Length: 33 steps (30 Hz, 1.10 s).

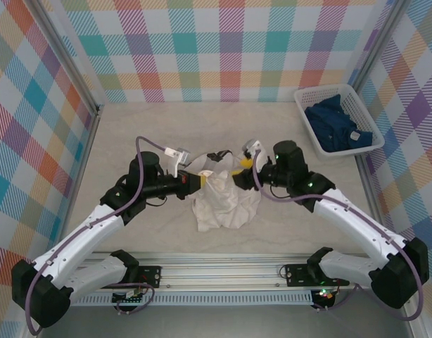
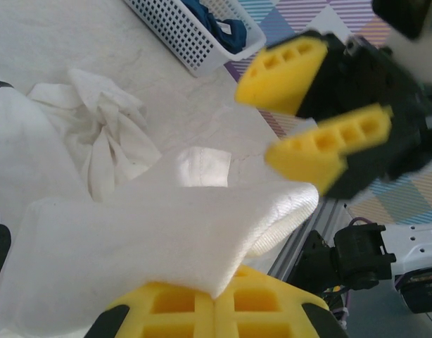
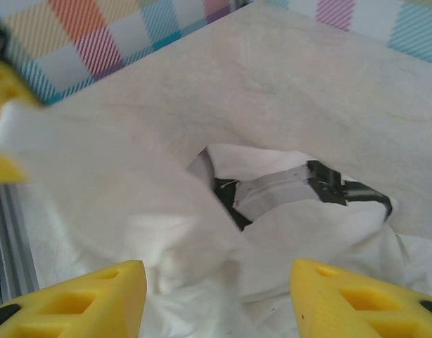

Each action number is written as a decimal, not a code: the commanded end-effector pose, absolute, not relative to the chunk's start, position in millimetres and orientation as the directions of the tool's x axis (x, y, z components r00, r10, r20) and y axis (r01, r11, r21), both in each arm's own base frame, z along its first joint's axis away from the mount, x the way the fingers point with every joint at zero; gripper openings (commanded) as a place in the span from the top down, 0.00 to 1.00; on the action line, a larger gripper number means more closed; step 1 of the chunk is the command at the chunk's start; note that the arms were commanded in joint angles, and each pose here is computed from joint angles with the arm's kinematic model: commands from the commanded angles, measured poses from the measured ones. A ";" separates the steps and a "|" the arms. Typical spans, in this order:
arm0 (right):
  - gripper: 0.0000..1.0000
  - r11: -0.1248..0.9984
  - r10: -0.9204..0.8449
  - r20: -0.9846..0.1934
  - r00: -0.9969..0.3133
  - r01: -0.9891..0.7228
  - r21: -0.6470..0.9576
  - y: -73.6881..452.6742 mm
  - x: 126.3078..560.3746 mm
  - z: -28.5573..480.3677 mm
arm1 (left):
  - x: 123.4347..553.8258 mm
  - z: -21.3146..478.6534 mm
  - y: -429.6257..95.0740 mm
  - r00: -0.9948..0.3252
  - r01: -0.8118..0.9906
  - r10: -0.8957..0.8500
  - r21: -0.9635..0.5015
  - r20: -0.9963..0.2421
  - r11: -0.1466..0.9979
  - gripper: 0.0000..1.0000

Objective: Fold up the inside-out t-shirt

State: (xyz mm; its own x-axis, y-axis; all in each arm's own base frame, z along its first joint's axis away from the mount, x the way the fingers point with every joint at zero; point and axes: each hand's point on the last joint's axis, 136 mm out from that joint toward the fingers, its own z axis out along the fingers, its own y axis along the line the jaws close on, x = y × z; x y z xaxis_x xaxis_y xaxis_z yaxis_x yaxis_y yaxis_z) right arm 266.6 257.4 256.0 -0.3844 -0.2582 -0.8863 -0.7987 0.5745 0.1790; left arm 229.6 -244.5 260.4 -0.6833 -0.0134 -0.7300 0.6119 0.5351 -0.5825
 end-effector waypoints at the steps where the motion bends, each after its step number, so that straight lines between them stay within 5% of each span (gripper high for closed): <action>1: 0.46 0.516 -0.152 -0.834 -0.530 -0.762 0.391 263.4 268.6 271.3 | 229.0 276.2 -236.8 -0.649 0.631 -0.024 -0.556 -0.760 0.542 1.00; 8: 0.47 0.399 -0.139 -0.668 -0.731 -0.659 0.637 296.5 262.6 267.1 | 230.1 275.2 -234.2 -0.644 0.629 -0.024 -0.547 -0.764 0.552 1.00; 12: 0.49 0.433 -0.203 -0.652 -0.731 -0.664 0.610 309.8 254.1 253.8 | 230.4 274.2 -234.6 -0.647 0.627 -0.022 -0.548 -0.762 0.553 1.00; 22: 0.75 0.548 -0.231 -0.654 -0.720 -0.652 0.525 301.9 254.5 232.9 | 231.6 273.1 -234.8 -0.649 0.625 -0.023 -0.550 -0.760 0.554 1.00; 33: 0.53 0.565 -0.222 -0.643 -0.733 -0.634 0.528 299.1 247.3 232.1 | 231.7 272.9 -235.5 -0.651 0.625 -0.023 -0.553 -0.759 0.552 1.00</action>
State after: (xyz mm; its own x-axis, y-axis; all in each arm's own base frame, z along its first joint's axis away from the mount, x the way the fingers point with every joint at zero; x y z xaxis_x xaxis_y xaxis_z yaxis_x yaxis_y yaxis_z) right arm 254.1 301.6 225.8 -0.7359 -0.2275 -0.6378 -0.6349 0.5594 0.5329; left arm 225.9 -238.3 258.4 -0.6829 -0.0006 -0.7305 0.6095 0.5508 -0.5702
